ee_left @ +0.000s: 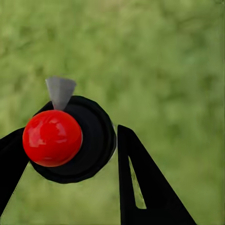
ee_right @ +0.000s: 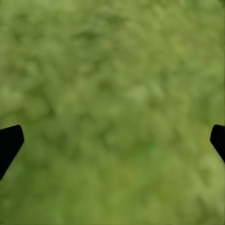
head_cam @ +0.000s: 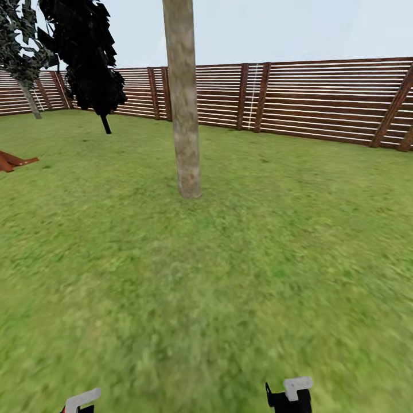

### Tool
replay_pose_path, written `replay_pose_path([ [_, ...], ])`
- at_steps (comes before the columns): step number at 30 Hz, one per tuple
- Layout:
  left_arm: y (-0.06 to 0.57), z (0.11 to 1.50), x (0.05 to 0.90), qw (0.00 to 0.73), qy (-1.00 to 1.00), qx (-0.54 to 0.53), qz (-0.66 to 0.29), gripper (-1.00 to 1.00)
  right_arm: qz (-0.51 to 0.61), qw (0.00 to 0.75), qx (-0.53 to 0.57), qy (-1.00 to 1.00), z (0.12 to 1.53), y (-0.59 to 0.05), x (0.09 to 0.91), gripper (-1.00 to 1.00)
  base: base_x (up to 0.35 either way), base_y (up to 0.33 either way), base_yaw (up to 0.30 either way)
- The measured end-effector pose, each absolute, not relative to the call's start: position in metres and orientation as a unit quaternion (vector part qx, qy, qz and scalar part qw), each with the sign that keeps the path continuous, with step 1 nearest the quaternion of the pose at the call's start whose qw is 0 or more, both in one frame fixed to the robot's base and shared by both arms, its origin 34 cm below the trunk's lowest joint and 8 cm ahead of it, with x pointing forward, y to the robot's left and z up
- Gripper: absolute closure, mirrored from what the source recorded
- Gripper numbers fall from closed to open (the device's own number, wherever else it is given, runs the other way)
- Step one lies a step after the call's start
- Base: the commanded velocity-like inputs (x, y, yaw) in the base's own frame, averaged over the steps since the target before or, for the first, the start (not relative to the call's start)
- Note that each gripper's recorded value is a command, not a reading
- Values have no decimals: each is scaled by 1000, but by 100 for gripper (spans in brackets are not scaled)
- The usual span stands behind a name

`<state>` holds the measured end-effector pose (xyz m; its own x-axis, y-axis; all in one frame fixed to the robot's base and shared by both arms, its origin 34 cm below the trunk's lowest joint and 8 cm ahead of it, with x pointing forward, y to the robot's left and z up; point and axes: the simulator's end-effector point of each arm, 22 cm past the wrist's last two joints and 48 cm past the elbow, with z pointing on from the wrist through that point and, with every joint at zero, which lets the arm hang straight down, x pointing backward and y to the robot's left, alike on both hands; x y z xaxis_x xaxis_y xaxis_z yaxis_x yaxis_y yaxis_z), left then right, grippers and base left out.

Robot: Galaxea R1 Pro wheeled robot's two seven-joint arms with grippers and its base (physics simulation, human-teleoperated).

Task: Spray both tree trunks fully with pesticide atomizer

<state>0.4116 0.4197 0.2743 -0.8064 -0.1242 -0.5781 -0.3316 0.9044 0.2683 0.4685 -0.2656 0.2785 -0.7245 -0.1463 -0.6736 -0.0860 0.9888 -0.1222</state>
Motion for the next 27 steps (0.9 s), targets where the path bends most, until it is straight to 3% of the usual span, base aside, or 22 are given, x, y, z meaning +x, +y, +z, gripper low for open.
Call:
replay_pose_path([
  [27,417,273,411,284,935,-121,177,100,-41,367,-62,927,279,-265,469,-100,340,43,0],
])
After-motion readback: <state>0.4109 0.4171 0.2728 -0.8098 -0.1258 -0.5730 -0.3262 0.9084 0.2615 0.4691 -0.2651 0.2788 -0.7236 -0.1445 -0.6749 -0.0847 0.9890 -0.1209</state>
